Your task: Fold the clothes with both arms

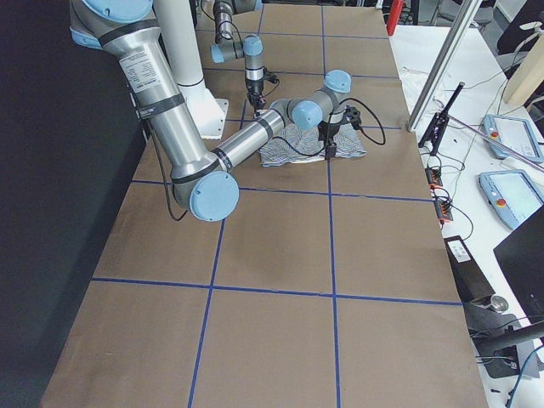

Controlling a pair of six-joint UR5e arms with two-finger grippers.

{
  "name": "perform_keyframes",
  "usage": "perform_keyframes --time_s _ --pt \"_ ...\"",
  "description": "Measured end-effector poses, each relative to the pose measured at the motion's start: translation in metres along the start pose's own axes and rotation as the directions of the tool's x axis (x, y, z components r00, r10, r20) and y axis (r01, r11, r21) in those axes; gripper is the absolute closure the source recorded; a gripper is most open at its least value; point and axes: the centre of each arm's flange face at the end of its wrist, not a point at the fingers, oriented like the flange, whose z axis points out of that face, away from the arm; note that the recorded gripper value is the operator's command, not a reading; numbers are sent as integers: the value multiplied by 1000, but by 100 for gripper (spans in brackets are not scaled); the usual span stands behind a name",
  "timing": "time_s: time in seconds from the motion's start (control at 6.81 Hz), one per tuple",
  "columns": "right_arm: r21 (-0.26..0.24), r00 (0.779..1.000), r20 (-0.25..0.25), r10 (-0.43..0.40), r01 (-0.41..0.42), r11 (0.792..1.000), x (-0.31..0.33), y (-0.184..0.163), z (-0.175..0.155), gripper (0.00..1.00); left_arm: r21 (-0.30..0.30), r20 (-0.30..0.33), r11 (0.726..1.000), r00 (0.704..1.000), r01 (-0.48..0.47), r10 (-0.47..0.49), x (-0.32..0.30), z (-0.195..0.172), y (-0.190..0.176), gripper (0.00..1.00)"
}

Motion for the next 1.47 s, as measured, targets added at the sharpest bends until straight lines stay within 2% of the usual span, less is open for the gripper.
perform_keyframes --time_s 0.29,0.44,0.59,0.88,1.17,1.47 --pt "-3 991 16 129 -129 992 -11 6 0 0 12 -1 997 997 -80 80 -10 -5 -11 100" --pt "-15 973 34 229 -228 973 -34 17 3 0 12 -5 993 993 -119 119 -18 -12 -16 100" --pt "-33 943 50 328 -327 944 -61 32 5 0 9 -11 989 989 -145 145 -26 -22 -20 100" --pt "-44 868 61 494 -492 870 -115 71 13 0 6 -12 986 986 -166 166 -39 -30 -25 100" --pt "-34 759 56 649 -648 761 -171 119 31 0 4 -12 985 985 -170 170 -41 -32 -24 100" --pt "19 660 54 749 -751 660 -212 160 59 0 2 -12 985 985 -171 171 -41 -32 -23 100"
